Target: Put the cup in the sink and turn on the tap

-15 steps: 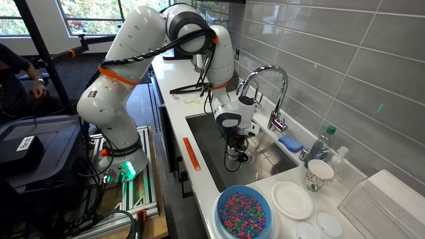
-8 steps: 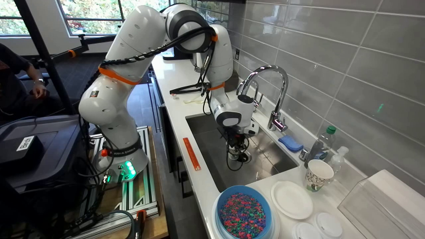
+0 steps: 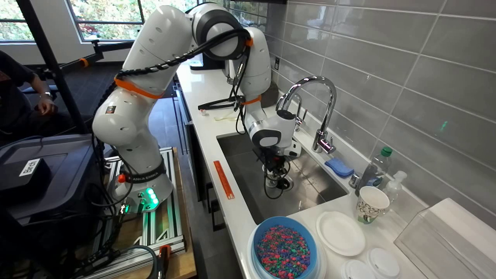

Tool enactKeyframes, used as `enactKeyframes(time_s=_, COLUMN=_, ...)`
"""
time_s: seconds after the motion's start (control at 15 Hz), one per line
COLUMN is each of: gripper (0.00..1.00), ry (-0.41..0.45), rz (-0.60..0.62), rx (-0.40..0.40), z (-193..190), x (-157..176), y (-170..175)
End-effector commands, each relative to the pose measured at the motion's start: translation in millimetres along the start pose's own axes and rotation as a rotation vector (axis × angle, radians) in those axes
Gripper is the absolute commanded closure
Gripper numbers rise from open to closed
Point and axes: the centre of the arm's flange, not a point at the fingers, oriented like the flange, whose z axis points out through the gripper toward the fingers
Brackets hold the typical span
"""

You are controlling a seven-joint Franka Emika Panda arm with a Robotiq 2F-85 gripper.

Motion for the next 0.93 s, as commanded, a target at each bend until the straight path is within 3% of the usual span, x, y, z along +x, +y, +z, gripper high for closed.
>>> enactKeyframes(time_s=0.0, gripper=0.99, ry=-0.062, rz=-0.009, rx=-0.008, z=-0.6, x=-9.5, y=-1.1)
enactKeyframes(time_s=0.67, gripper=0.99, ry=-0.073, rz=-0.023, rx=0.011, z=0.4, x=-6.9, y=-12.0)
enactKeyframes(time_s=0.73, gripper=0.93, ry=-0.075, rz=-0.023, rx=0.01, z=1.2, x=-6.7, y=-13.3)
enactKeyframes(time_s=0.8, gripper=0.71, ry=-0.077, rz=-0.025, rx=0.012, z=2.0, x=-6.6, y=-14.3)
enactKeyframes(time_s=0.87, gripper=0.68, ry=-0.079, rz=-0.027, rx=0.014, z=2.9, x=-6.9, y=-15.7)
